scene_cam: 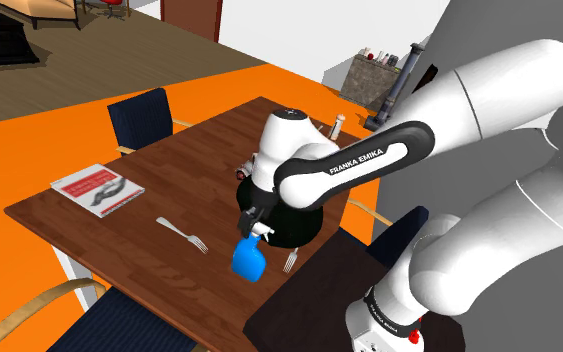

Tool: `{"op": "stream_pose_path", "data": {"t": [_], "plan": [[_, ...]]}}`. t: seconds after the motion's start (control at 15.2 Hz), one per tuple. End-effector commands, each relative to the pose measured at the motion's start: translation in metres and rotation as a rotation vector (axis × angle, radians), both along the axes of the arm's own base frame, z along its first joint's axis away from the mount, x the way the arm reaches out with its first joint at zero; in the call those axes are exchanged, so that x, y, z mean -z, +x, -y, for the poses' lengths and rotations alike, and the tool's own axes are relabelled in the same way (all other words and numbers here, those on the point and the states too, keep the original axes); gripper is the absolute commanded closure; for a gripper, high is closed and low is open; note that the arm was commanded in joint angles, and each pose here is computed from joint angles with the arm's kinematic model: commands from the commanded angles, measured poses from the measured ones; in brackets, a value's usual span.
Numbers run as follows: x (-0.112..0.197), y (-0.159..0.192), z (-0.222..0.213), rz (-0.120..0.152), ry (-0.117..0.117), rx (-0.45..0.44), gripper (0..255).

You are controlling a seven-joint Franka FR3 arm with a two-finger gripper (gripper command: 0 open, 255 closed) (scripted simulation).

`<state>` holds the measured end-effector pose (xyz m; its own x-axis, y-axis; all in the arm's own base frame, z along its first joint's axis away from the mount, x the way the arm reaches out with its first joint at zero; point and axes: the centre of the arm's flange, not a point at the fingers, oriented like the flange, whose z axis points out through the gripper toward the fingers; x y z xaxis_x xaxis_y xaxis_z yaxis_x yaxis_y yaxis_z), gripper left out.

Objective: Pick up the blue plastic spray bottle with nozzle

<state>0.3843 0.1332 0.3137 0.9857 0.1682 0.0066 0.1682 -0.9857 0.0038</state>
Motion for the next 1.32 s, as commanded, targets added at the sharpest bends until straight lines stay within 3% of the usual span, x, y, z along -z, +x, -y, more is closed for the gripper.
{"op": "stream_pose_path", "data": {"t": [0.0, 0.07, 0.13, 0.73, 1.25], "plan": [[0.008, -0.001, -0.001, 0.001, 0.0, 0.0, 0], [0.008, -0.001, -0.001, 0.001, 0.0, 0.0, 0], [0.007, -0.001, -0.001, 0.001, 0.0, 0.0, 255], [0.008, -0.001, -0.001, 0.001, 0.0, 0.0, 255], [-0.035, -0.001, -0.001, 0.001, 0.0, 0.0, 255]]}}
